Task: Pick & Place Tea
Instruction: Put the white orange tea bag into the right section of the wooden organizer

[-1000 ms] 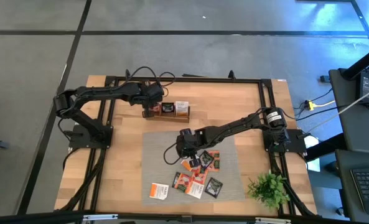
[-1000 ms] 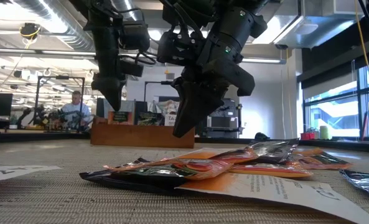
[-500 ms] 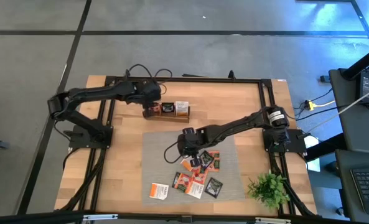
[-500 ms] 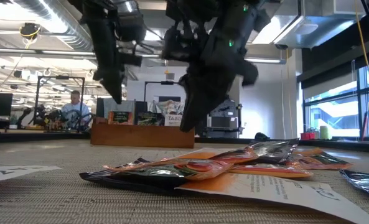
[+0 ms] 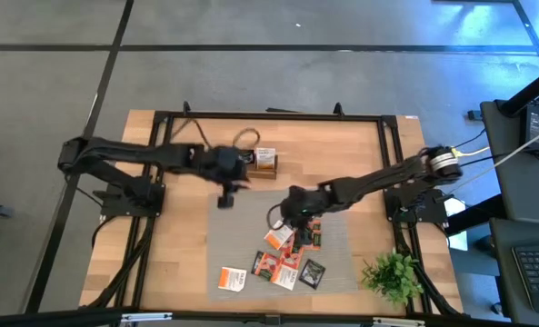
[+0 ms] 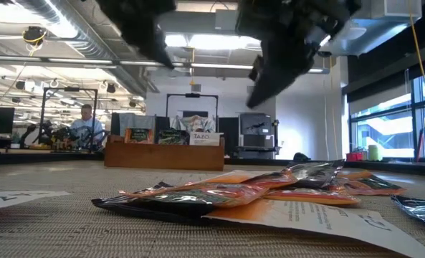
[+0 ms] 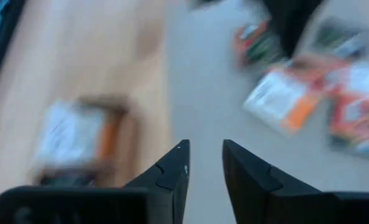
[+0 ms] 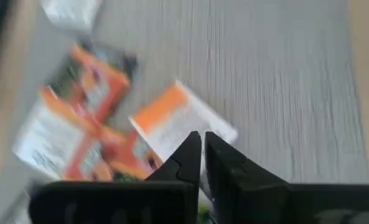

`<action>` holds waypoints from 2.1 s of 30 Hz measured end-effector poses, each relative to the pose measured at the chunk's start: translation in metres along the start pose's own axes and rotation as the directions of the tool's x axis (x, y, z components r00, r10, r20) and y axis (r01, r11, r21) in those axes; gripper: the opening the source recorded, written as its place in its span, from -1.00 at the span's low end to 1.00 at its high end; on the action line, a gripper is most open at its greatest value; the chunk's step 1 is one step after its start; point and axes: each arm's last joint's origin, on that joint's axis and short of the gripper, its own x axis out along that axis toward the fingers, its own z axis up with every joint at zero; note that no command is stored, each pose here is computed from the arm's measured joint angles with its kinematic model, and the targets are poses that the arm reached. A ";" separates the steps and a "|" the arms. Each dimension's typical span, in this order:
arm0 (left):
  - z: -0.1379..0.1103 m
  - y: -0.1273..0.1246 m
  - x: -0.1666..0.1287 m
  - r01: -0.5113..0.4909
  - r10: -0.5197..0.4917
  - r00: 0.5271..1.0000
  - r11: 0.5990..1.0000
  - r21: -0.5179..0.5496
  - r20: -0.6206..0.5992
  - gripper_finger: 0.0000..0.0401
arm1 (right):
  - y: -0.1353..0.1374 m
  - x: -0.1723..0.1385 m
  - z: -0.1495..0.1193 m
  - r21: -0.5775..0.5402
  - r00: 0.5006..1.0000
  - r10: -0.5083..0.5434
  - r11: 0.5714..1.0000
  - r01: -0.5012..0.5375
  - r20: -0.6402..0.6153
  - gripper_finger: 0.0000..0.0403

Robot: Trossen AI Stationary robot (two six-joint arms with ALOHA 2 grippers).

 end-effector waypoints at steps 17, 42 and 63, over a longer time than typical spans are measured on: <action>-0.021 -0.096 0.108 0.204 -0.216 0.966 0.974 0.099 0.141 -0.54 | -0.007 0.021 -0.046 0.418 0.989 0.094 0.898 -0.135 0.116 -0.87; -0.061 -0.113 0.168 0.233 -0.233 0.972 0.972 0.010 0.019 -0.55 | -0.015 0.045 -0.048 0.570 0.988 0.073 0.810 -0.138 0.137 0.01; -0.063 -0.111 0.174 0.230 -0.230 0.973 0.973 0.004 0.030 -0.55 | -0.019 0.053 -0.057 0.644 0.998 0.001 0.764 -0.045 0.069 -0.10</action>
